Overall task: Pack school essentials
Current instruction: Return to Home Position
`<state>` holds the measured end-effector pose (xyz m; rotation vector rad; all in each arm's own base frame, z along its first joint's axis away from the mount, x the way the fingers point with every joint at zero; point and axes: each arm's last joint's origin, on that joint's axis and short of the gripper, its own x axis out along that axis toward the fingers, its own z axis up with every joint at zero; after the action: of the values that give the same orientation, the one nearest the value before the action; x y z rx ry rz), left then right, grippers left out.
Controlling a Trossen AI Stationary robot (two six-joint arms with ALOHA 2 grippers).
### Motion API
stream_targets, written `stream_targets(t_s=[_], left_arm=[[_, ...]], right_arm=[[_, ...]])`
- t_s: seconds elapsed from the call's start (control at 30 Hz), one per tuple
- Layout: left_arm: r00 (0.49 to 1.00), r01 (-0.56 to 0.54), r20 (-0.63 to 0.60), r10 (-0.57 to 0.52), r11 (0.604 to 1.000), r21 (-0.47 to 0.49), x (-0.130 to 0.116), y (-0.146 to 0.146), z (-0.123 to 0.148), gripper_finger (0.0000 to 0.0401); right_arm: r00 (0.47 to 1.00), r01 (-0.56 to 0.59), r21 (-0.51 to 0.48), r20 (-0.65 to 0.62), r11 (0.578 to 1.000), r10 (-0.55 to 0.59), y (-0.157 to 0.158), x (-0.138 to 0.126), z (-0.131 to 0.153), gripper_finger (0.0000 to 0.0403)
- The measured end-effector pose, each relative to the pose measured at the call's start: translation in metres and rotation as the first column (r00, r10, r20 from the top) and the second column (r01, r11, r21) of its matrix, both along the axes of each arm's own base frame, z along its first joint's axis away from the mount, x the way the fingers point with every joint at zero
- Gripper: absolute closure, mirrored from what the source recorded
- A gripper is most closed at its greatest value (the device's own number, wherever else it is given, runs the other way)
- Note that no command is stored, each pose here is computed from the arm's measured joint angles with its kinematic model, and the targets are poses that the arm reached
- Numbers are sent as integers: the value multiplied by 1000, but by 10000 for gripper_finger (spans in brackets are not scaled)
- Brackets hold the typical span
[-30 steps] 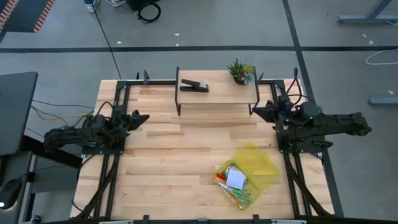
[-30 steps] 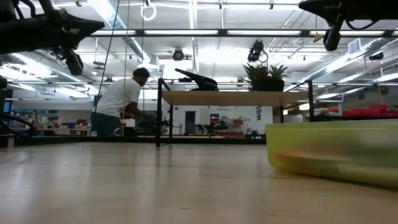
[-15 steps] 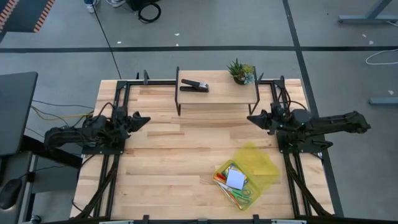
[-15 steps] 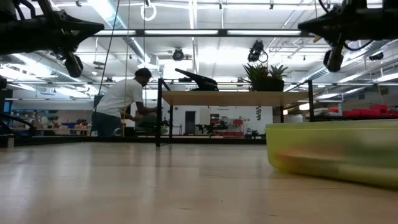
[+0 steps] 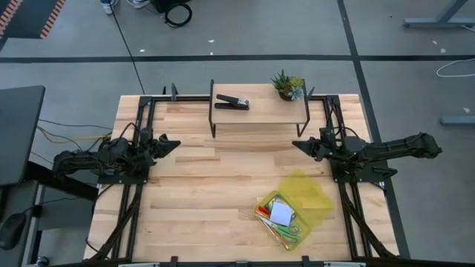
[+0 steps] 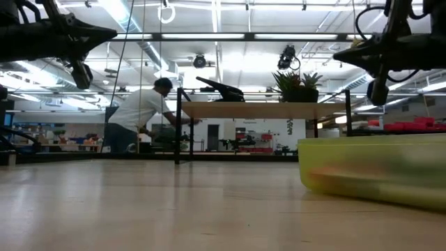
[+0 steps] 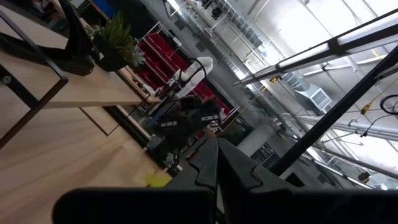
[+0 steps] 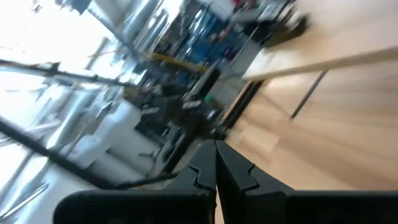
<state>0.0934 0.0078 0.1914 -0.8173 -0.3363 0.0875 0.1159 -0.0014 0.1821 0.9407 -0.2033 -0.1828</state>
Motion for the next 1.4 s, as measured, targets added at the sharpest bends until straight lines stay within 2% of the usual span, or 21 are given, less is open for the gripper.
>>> stream_targets(t_s=[0.13, 0.23, 0.4, 0.5, 0.63, 0.73, 0.83, 0.93, 1.03, 1.17, 1.33, 1.4], left_arm=[[1000, -2, -10, 2, 1000, 6, 0, 0, -1, 391], [999, -3, -35, 4, 1000, 12, 1, 0, -3, 397], [991, -4, -135, 6, 1000, 20, 3, 0, -12, 393], [981, -2, -193, 2, 1000, 4, 3, 0, -18, 397], [976, 8, -216, -8, 1000, -4, 3, -1, -21, 394], [976, 16, -219, -16, 1000, -2, 3, -1, -21, 397], [974, 18, -227, -16, 1000, 5, 3, -2, -21, 396], [969, 12, -248, 13, 995, 98, 3, -1, -22, 382], [960, 11, -273, 61, 966, 257, 3, -1, -22, 367], [950, 17, -292, 111, 914, 406, 3, -1, -22, 357], [933, 36, -301, 195, 784, 620, 3, -1, -22, 360], [929, 44, -300, 219, 737, 675, 3, -1, -22, 363]], right_arm=[[987, 160, -4, 9, 987, -160, -5, -2, -2, 393], [979, 201, -7, 36, 979, -201, -7, -3, 0, 393], [997, 75, -17, 14, 997, -74, -3, -1, -3, 393], [1000, 4, 26, -29, 1000, -3, -1, 0, -8, 393], [989, -125, 100, -65, 987, 132, 2, 1, -13, 393], [971, -215, 105, -85, 971, 224, 6, 1, -15, 393], [957, -248, 111, -128, 962, 262, 8, 1, -20, 393], [944, -242, 124, -201, 962, 263, 8, 0, -27, 393], [916, -242, 82, -310, 967, 256, 8, -2, -36, 392], [869, -312, -88, -430, 946, 246, 8, -2, -43, 390], [854, -331, -261, -492, 907, 170, 7, -1, -46, 389], [845, -355, -327, -514, 876, 151, 7, -1, -46, 389]])
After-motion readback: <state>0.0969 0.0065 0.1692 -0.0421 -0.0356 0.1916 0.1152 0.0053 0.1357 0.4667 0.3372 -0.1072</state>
